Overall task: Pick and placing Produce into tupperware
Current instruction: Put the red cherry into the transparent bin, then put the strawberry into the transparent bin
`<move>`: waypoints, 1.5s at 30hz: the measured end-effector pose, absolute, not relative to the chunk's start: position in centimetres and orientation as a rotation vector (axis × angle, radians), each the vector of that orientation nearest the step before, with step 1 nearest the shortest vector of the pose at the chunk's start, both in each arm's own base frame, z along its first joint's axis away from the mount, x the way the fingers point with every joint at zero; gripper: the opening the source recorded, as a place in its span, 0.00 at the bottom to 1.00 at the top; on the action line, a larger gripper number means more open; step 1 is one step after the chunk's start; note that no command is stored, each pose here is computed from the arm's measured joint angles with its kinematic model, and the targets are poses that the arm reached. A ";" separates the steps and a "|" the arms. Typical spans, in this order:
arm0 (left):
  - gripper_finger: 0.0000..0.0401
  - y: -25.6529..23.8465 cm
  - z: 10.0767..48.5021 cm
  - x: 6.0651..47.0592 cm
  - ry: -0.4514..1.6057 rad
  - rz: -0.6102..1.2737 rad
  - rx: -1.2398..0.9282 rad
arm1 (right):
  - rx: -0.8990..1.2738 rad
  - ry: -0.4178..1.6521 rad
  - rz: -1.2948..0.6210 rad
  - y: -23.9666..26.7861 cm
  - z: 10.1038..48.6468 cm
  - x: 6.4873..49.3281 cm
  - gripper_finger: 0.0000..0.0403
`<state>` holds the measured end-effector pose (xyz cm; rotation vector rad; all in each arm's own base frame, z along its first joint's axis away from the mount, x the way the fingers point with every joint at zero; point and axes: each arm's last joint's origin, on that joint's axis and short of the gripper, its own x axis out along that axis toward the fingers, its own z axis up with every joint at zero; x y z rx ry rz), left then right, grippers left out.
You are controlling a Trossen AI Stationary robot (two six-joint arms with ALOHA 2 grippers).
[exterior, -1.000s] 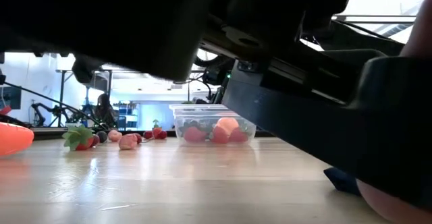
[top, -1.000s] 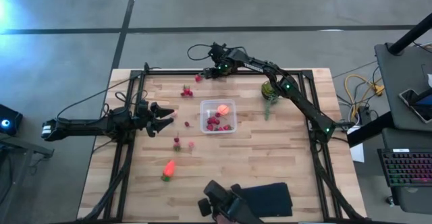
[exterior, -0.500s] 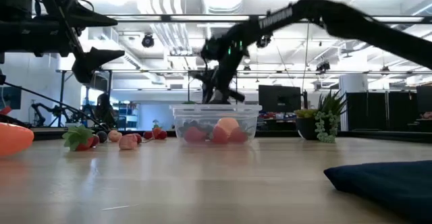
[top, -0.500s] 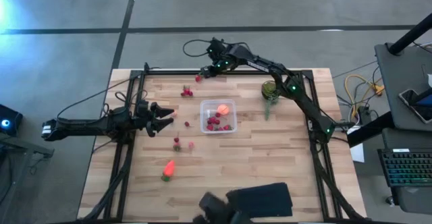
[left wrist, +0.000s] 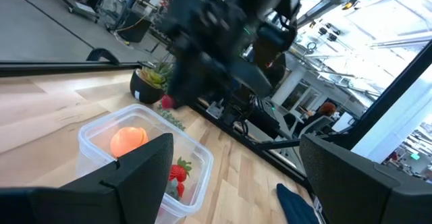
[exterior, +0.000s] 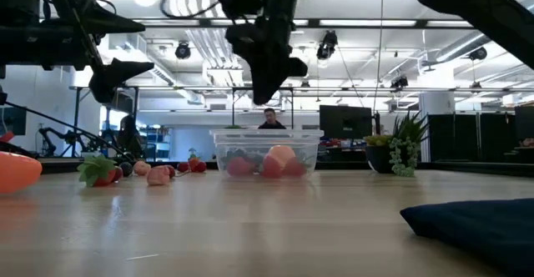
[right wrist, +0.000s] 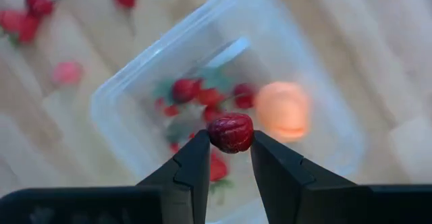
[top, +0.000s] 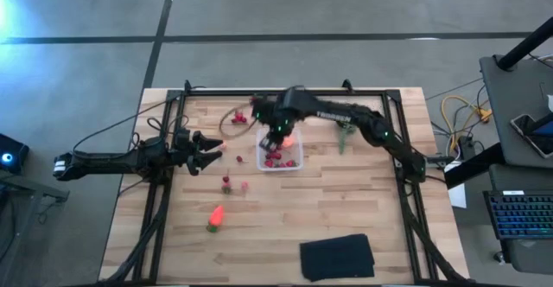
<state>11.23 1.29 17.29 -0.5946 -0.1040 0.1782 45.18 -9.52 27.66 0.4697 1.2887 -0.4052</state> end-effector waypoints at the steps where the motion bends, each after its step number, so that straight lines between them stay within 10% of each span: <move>1: 0.76 1.3 17.3 11.2 -0.103 0.178 -0.594 | 0.458 1.296 -0.401 -8.5 27.4 45.5 0.24; 30: 0.76 1.3 17.3 11.2 -0.102 0.180 -0.594 | 0.327 1.422 -0.631 -3.2 24.3 46.0 0.60; 45: 0.76 1.3 17.3 11.2 -0.102 0.179 -0.594 | 0.224 0.651 -0.388 -1.8 40.7 42.9 0.57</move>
